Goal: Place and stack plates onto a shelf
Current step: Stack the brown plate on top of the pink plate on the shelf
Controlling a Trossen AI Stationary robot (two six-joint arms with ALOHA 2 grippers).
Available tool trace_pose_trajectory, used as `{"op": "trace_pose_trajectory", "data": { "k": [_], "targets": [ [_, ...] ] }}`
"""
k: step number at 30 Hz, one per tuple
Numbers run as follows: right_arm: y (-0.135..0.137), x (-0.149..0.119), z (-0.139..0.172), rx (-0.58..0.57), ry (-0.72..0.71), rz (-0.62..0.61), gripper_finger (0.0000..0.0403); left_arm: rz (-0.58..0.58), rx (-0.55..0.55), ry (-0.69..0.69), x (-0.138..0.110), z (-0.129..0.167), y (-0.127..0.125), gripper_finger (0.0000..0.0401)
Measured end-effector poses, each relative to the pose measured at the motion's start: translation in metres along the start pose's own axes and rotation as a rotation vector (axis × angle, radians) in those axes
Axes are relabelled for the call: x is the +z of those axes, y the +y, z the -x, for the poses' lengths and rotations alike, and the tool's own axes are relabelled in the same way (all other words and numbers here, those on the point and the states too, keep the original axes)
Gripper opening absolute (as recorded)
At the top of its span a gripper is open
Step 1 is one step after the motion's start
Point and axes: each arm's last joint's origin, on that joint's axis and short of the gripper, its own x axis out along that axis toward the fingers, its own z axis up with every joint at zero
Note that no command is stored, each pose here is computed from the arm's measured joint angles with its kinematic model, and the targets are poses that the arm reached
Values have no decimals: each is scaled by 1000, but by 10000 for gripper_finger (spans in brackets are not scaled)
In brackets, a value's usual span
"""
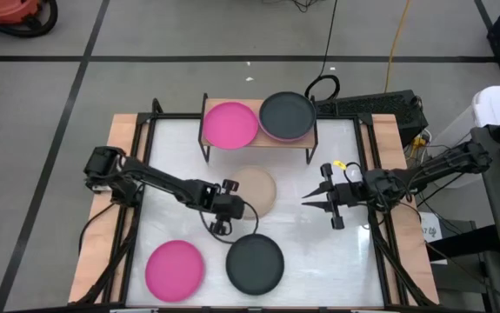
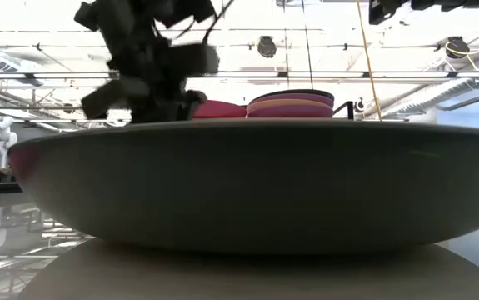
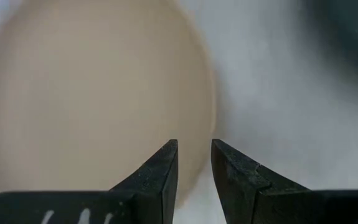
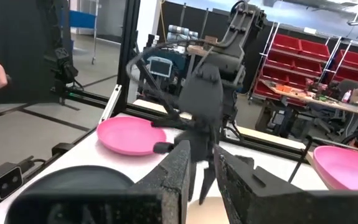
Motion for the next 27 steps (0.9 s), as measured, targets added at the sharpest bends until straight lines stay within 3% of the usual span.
{"op": "trace_pose_trajectory", "data": {
  "k": [8, 13, 18, 22, 27],
  "targets": [
    [0, -1, 0, 1, 15, -4, 59, 20, -17, 107, -10, -32, 0, 102],
    [0, -1, 0, 1, 14, -8, 59, 12, 25, 103, -9, -33, 1, 93],
    [0, -1, 0, 0, 14, -8, 59, 15, 79, 61, -5, -19, 6, 18],
    [0, -1, 0, -1, 14, -7, 59, 14, 109, 27, -2, -5, 7, 10],
    [0, -1, 0, -1, 15, -2, 59, 9, 155, -109, 7, 36, 8, 10]
  ]
}}
